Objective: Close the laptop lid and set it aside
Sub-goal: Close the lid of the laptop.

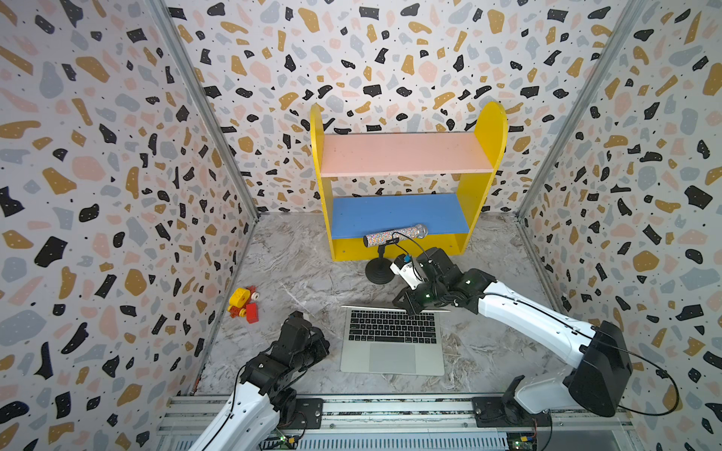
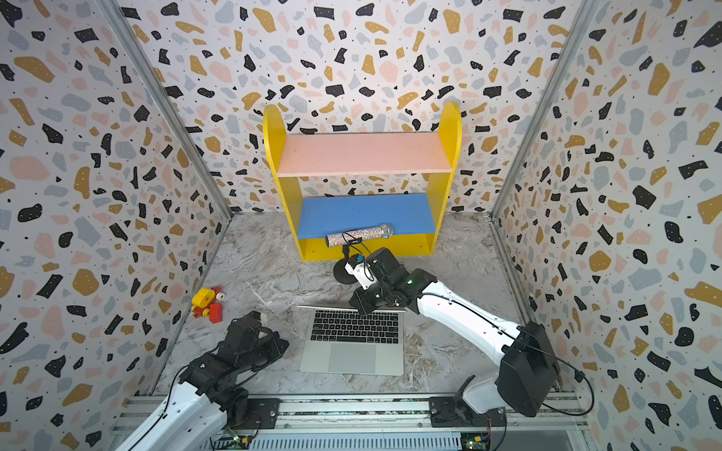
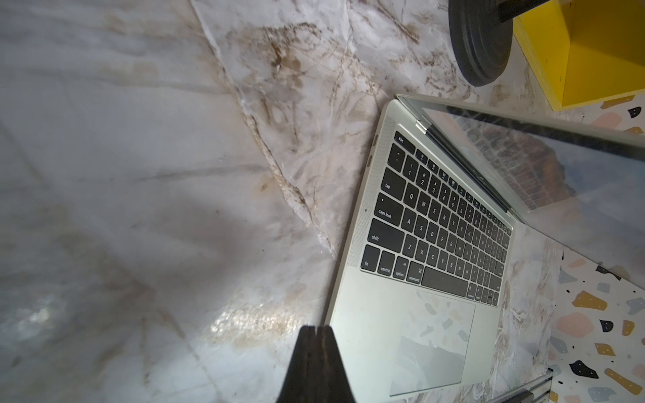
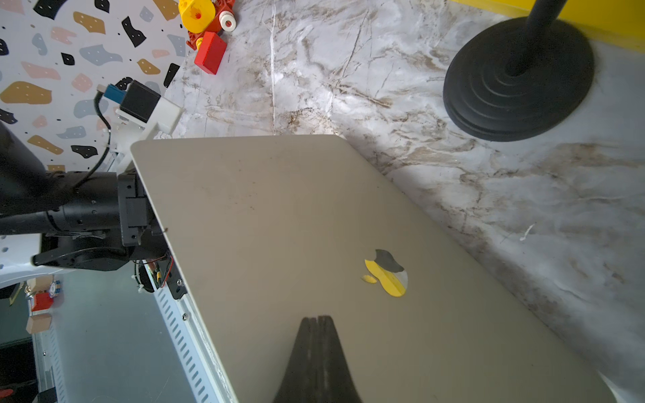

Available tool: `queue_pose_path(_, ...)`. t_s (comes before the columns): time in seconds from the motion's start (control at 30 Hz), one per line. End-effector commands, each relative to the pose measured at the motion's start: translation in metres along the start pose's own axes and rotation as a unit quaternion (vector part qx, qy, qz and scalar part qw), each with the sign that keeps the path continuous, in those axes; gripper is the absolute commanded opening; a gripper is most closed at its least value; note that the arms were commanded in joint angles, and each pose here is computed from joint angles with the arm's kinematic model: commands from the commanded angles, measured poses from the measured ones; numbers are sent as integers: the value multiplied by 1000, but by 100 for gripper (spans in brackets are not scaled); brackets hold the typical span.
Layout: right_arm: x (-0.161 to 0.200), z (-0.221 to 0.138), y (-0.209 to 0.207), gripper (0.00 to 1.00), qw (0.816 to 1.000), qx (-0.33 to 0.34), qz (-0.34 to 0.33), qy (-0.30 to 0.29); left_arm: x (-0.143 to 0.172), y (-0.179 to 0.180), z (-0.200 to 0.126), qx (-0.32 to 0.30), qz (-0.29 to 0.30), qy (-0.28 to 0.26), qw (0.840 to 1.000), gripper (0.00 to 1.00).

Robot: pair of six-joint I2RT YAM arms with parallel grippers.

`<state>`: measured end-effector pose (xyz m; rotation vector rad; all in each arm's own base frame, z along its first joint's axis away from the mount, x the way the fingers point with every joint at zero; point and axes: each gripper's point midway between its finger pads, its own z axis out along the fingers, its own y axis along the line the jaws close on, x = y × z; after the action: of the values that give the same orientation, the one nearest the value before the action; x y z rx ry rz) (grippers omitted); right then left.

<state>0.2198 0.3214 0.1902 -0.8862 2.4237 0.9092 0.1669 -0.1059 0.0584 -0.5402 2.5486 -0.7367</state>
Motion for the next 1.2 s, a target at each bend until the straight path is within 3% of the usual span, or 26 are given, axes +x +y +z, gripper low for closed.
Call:
queue_pose_path(0.0, 20, 1, 4, 0, 999, -3, 6, 32, -10, -10, -7, 10, 13, -18, 1000, 4)
queue_pose_path(1.17, 46, 24, 9, 0, 997, -3, 7, 75, -15, -14, -7, 9, 14, -22, 1000, 4)
